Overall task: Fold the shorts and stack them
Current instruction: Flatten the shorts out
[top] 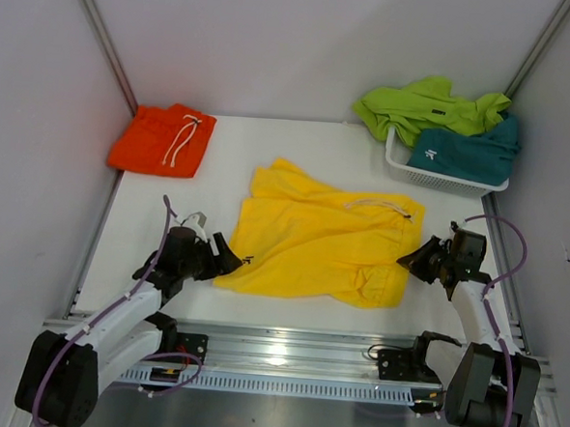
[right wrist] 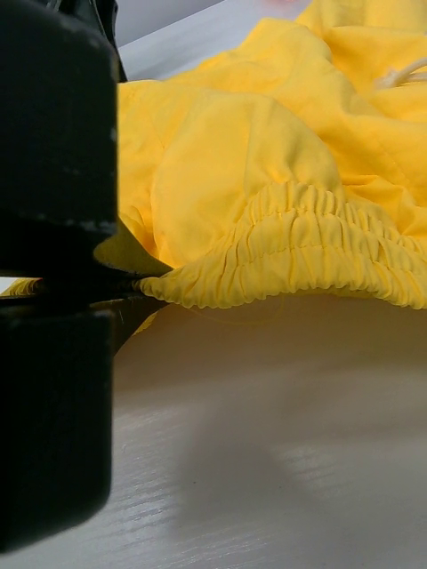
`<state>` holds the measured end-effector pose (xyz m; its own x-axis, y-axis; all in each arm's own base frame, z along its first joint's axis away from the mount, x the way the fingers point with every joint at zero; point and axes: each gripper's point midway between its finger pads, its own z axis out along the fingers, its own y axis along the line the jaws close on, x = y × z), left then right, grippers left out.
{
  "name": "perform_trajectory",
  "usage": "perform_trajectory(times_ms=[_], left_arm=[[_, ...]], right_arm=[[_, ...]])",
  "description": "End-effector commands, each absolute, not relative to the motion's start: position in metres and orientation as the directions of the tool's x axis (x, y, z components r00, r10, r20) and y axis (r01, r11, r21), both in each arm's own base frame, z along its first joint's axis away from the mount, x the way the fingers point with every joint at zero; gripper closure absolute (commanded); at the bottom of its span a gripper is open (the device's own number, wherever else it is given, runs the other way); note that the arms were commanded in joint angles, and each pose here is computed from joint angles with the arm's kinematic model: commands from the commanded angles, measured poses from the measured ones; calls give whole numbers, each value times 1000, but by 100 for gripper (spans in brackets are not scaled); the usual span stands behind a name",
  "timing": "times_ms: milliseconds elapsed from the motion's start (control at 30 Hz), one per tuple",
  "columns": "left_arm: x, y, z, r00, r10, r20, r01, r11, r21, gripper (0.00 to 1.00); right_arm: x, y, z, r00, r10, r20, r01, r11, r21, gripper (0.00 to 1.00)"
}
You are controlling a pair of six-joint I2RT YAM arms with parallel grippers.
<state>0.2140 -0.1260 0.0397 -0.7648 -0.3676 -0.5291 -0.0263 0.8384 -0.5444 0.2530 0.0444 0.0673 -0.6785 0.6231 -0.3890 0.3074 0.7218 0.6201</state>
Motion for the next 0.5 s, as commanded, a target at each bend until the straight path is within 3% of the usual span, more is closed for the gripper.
perform_trajectory(times_ms=[0,167,267,467], left_arm=[[215,-131,46,-778,-362,-514,-15,828,-560,21],[212,-136,48,-788,-364,-496,-4,809,-588,24],[210,-139,50,-791,-358,-496,11,802,-597,32],[206,-147,51,-809,-348,-473,32,779,-627,70]], right_arm=[[263,43,78,-666,609,-431,265,733,626,100],[263,43,73,-673,607,-424,271,735,622,100],[263,43,73,-672,608,-423,273,734,622,100],[263,41,71,-671,606,-426,277,739,615,100]])
